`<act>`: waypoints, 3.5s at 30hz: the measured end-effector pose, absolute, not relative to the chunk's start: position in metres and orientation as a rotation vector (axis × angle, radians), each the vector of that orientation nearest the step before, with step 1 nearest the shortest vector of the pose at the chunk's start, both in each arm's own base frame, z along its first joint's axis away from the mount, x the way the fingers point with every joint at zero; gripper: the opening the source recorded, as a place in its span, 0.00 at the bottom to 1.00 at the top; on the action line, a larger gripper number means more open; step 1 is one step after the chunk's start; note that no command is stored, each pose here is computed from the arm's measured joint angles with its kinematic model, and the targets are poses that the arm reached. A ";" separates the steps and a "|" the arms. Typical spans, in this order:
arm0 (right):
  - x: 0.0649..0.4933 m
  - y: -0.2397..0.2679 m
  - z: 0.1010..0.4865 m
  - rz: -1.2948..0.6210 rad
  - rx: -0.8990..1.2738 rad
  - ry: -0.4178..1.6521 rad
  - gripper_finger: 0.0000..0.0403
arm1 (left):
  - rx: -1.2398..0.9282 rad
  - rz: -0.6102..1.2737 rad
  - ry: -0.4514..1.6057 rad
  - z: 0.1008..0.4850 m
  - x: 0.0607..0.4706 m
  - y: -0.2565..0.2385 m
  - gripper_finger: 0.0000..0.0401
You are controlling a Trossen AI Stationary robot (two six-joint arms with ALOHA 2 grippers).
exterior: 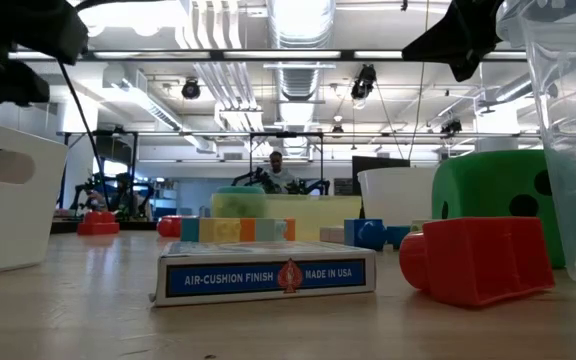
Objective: Pick & Place Toys
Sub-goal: Put the bottom orange game piece into the white bin, then put the white and blue deck of cards into the transparent bin
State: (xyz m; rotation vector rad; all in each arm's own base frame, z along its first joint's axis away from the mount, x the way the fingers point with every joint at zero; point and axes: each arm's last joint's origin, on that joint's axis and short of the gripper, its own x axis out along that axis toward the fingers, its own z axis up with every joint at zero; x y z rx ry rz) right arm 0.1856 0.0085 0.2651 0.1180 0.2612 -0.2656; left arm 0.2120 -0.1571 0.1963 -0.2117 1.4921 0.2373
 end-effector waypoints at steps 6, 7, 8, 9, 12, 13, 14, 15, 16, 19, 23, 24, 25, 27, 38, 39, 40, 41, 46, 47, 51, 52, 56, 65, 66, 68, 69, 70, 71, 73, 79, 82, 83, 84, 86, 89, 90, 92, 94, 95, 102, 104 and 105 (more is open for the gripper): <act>0.186 0.009 0.265 -0.266 0.118 0.261 0.05 | -0.221 0.229 1.468 0.193 0.213 -0.158 0.30; 0.186 0.009 0.265 -0.266 0.118 0.262 0.05 | -0.220 0.231 1.464 0.193 0.213 -0.158 0.30; 0.186 0.009 0.265 -0.266 0.118 0.262 0.05 | -0.220 0.232 1.457 0.192 0.213 -0.158 0.30; 0.186 0.008 0.265 -0.266 0.118 0.262 0.05 | -0.219 0.232 1.453 0.191 0.214 -0.158 0.30; 0.186 0.009 0.265 -0.265 0.118 0.262 0.05 | -0.216 0.216 1.437 0.191 0.216 -0.159 0.30; 0.186 0.008 0.265 -0.266 0.118 0.262 0.05 | -0.219 0.212 1.432 0.191 0.216 -0.159 0.30; 0.186 0.009 0.265 -0.265 0.118 0.262 0.05 | -0.218 0.212 1.425 0.191 0.217 -0.159 0.30; 0.186 0.008 0.265 -0.266 0.118 0.262 0.05 | -0.215 0.212 1.421 0.191 0.217 -0.159 0.30; 0.186 0.008 0.265 -0.266 0.118 0.262 0.05 | -0.214 0.212 1.420 0.191 0.217 -0.159 0.30; 0.186 0.008 0.265 -0.266 0.118 0.262 0.05 | -0.209 0.216 1.423 0.189 0.217 -0.160 0.30; 0.186 0.009 0.265 -0.266 0.118 0.262 0.05 | -0.198 0.215 1.426 0.187 0.218 -0.160 0.30; 0.186 0.009 0.265 -0.265 0.118 0.262 0.05 | -0.195 0.214 1.426 0.187 0.219 -0.161 0.30; 0.186 0.008 0.265 -0.266 0.118 0.262 0.05 | -0.191 0.210 1.426 0.186 0.219 -0.161 0.30; 0.186 0.009 0.265 -0.266 0.118 0.262 0.05 | -0.181 0.202 1.422 0.185 0.220 -0.162 0.30; 0.186 0.008 0.265 -0.266 0.118 0.262 0.05 | -0.180 0.202 1.409 0.184 0.221 -0.162 0.30; 0.186 0.008 0.265 -0.266 0.118 0.262 0.05 | -0.179 0.203 1.407 0.184 0.221 -0.162 0.30; 0.186 0.009 0.265 -0.265 0.118 0.262 0.05 | -0.178 0.203 1.405 0.184 0.221 -0.162 0.30; 0.186 0.009 0.265 -0.266 0.118 0.262 0.05 | -0.177 0.205 1.403 0.184 0.221 -0.162 0.30; 0.186 0.008 0.265 -0.266 0.118 0.262 0.05 | -0.181 0.214 1.391 0.184 0.222 -0.162 0.30; 0.186 0.009 0.265 -0.265 0.118 0.262 0.05 | -0.185 0.214 1.384 0.184 0.223 -0.162 0.30; 0.186 0.009 0.265 -0.265 0.118 0.262 0.05 | -0.183 0.215 1.389 0.182 0.222 -0.162 0.30; 0.186 0.009 0.265 -0.265 0.118 0.262 0.05 | -0.185 0.212 1.386 0.182 0.223 -0.163 0.30; 0.186 0.009 0.265 -0.265 0.118 0.262 0.05 | -0.184 0.210 1.385 0.183 0.223 -0.163 0.30; 0.186 0.008 0.265 -0.266 0.118 0.262 0.05 | -0.184 0.206 1.383 0.183 0.223 -0.163 0.37; 0.186 0.009 0.265 -0.265 0.118 0.262 0.05 | -0.184 0.205 1.383 0.183 0.223 -0.163 0.38; 0.186 0.009 0.265 -0.265 0.118 0.262 0.05 | -0.190 0.198 1.391 0.183 0.223 -0.163 0.38; 0.186 0.008 0.265 -0.266 0.118 0.262 0.05 | -0.194 0.192 1.397 0.183 0.223 -0.163 0.38; 0.186 0.009 0.265 -0.265 0.118 0.262 0.05 | -0.198 0.188 1.401 0.183 0.223 -0.164 0.38; 0.186 0.008 0.265 -0.266 0.118 0.262 0.05 | -0.202 0.185 1.405 0.183 0.223 -0.164 0.38; 0.186 0.009 0.265 -0.265 0.118 0.262 0.05 | -0.205 0.182 1.408 0.183 0.222 -0.164 0.39; 0.186 0.008 0.265 -0.266 0.118 0.262 0.05 | -0.207 0.183 1.407 0.184 0.223 -0.163 0.39; 0.186 0.008 0.265 -0.265 0.118 0.262 0.05 | -0.211 0.181 1.403 0.185 0.224 -0.164 0.39; 0.186 0.008 0.265 -0.266 0.118 0.262 0.05 | -0.214 0.181 1.400 0.185 0.225 -0.164 0.39; 0.186 0.009 0.265 -0.265 0.118 0.262 0.05 | -0.216 0.180 1.399 0.186 0.225 -0.164 0.39; 0.186 0.008 0.265 -0.266 0.118 0.262 0.05 | -0.225 0.184 1.393 0.187 0.226 -0.163 0.40; 0.186 0.009 0.265 -0.265 0.118 0.262 0.05 | -0.254 0.204 1.389 0.188 0.228 -0.162 0.41; 0.186 0.008 0.265 -0.266 0.118 0.262 0.05 | -0.266 0.204 1.390 0.188 0.229 -0.162 0.43; 0.186 0.008 0.265 -0.266 0.118 0.262 0.05 | -0.293 0.198 1.405 0.188 0.230 -0.161 0.47; 0.186 0.008 0.265 -0.266 0.118 0.262 0.05 | -0.317 0.197 1.418 0.188 0.231 -0.160 0.54; 0.186 0.008 0.265 -0.266 0.118 0.262 0.05 | -0.323 0.195 1.422 0.188 0.231 -0.159 0.58; 0.186 0.009 0.265 -0.265 0.118 0.262 0.05 | -0.325 0.193 1.425 0.188 0.231 -0.159 0.79; 0.186 0.008 0.265 -0.266 0.118 0.262 0.05 | -0.325 0.193 1.425 0.188 0.231 -0.159 0.82; 0.186 0.008 0.265 -0.266 0.118 0.262 0.05 | -0.325 0.193 1.425 0.188 0.231 -0.159 0.83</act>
